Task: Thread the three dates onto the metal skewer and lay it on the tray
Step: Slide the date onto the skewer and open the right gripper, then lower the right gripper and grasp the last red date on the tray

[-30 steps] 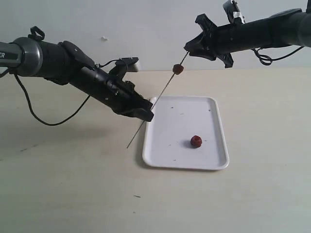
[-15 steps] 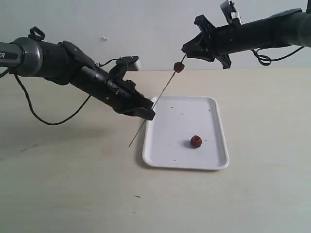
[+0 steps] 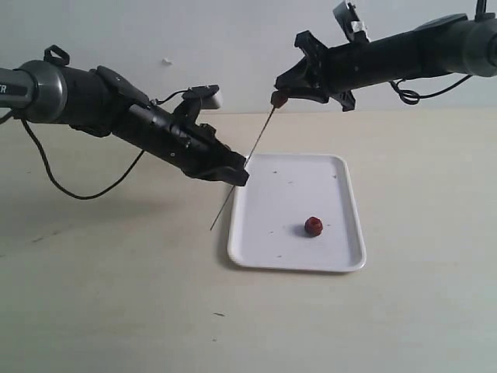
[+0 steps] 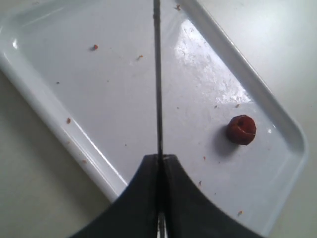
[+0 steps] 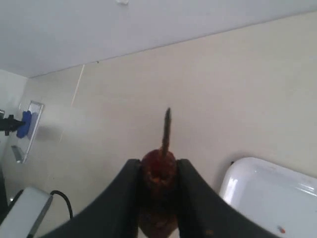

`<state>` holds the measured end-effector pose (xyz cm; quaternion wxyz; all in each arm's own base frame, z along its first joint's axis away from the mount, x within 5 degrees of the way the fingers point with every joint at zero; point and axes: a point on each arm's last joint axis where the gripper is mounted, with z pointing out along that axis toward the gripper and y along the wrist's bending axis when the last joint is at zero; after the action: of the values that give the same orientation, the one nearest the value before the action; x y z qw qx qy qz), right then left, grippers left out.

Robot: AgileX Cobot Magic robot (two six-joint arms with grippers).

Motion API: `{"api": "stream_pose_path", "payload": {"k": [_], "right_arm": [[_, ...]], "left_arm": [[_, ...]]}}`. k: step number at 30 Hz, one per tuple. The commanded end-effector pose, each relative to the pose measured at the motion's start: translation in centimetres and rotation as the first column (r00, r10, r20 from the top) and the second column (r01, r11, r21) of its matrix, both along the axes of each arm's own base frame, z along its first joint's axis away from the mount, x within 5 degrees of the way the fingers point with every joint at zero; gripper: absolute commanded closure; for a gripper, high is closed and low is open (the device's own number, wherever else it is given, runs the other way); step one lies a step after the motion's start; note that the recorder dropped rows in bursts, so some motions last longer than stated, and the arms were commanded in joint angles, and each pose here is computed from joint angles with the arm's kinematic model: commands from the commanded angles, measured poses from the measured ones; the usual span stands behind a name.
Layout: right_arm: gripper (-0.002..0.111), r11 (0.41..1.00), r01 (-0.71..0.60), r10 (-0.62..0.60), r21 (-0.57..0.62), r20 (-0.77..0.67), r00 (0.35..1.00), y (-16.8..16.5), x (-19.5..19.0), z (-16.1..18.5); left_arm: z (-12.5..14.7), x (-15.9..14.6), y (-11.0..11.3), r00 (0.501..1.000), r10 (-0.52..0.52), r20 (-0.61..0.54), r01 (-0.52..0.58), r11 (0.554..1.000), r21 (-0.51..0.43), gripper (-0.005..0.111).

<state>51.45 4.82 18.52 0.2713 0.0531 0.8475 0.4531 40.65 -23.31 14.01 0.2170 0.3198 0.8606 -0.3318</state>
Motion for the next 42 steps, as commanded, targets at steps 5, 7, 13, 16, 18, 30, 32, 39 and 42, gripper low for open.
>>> {"api": "stream_pose_path", "payload": {"k": [5, 7, 13, 16, 18, 30, 32, 39, 42], "right_arm": [[0.084, 0.996, -0.069, 0.07, -0.064, 0.013, 0.997, 0.8, -0.4, 0.0], [0.084, 0.995, -0.078, 0.078, -0.067, 0.01, 0.997, 0.9, -0.5, 0.0], [0.084, 0.99, -0.112, 0.113, -0.079, -0.003, 0.994, 0.9, -0.7, -0.1], [0.08, 0.99, -0.114, 0.114, -0.077, -0.004, 0.993, 0.8, -0.8, -0.1], [0.069, 0.991, -0.11, 0.11, -0.081, 0.005, 0.994, 0.5, -0.8, 0.1], [0.035, 0.936, -0.123, 0.161, -0.329, 0.092, 0.983, -3.4, -2.1, 4.4], [0.035, 0.892, -0.163, 0.217, -0.421, 0.082, 0.973, -3.9, -2.9, 5.3], [0.036, 0.572, -0.473, 0.564, -0.67, -0.098, 0.82, -1.8, -5.8, 5.3], [0.038, 0.446, -0.55, 0.626, -0.706, -0.193, 0.755, 0.2, -6.6, 3.7]], "left_arm": [[0.7, 0.0, -0.5, 1.0, -0.002, 0.025, 0.003, 0.999, -0.046, 0.107], [0.8, 0.0, -0.5, 0.999, -0.007, 0.033, 0.008, 0.999, -0.05, 0.107], [1.0, 0.0, -0.7, 0.999, -0.011, 0.039, 0.014, 0.996, -0.085, 0.107], [1.0, 0.0, -0.7, 0.999, -0.017, 0.039, 0.02, 0.997, -0.081, 0.107], [0.9, 0.0, -0.7, 0.999, -0.024, 0.042, 0.027, 0.997, -0.07, 0.107], [0.9, 1.0, 1.2, 0.999, 0.015, 0.043, -0.013, 0.998, -0.06, 0.107], [0.9, 1.4, 2.0, 0.998, 0.038, 0.04, -0.035, 0.997, -0.064, 0.107], [1.5, 2.2, 3.7, 0.996, 0.079, 0.046, -0.075, 0.994, -0.074, 0.107], [1.6, 2.0, 3.9, 0.998, 0.06, 0.035, -0.057, 0.995, -0.079, 0.107]]}}
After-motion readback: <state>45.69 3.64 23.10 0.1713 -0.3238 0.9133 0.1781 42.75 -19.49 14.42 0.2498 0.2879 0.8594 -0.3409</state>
